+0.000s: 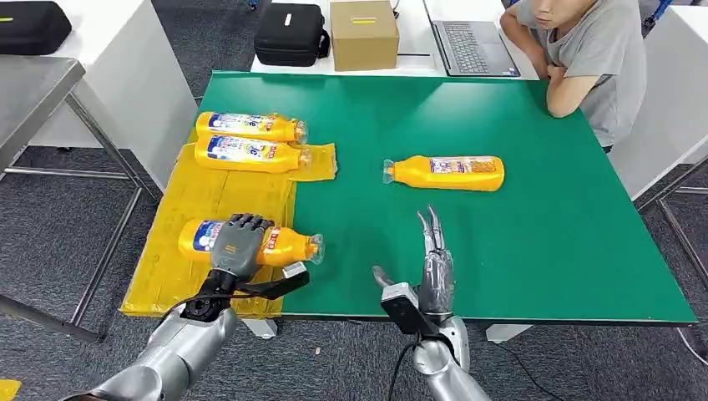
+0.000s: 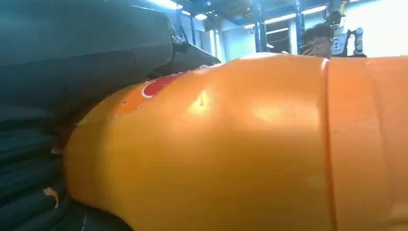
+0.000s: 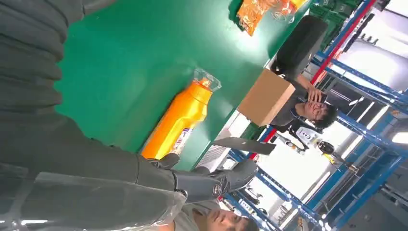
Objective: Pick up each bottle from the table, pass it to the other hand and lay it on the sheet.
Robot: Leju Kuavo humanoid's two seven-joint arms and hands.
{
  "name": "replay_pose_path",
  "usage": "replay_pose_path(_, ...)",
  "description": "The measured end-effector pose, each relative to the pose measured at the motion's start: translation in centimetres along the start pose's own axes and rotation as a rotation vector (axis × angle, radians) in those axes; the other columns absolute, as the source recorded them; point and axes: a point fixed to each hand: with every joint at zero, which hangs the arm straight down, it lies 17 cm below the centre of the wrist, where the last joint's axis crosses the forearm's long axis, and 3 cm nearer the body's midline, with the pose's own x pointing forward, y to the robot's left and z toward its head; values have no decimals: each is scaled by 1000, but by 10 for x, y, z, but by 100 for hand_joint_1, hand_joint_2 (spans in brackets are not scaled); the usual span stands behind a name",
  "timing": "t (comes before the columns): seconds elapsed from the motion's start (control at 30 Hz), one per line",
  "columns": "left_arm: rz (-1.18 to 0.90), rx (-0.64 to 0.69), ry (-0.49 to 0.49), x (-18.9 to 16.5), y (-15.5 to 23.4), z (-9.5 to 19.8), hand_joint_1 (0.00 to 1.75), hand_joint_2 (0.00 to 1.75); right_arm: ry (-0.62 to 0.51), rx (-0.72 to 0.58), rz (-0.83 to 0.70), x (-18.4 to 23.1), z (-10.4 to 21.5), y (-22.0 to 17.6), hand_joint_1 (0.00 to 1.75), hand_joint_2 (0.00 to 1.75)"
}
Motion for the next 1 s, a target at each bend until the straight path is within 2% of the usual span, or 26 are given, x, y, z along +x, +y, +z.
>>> replay_pose_path(0.27, 27, -5, 56, -11, -2, 2, 175, 175, -8, 5, 3, 2, -1, 1, 0, 175)
replay_pose_path(0.5, 52, -6, 13, 0, -3, 2, 175, 175, -8, 7, 8, 0, -1, 0, 0, 175)
replay_pose_path(1.0, 60, -14, 14, 2, -6, 3, 175, 175, -9, 9, 11, -1, 0, -1, 0, 175)
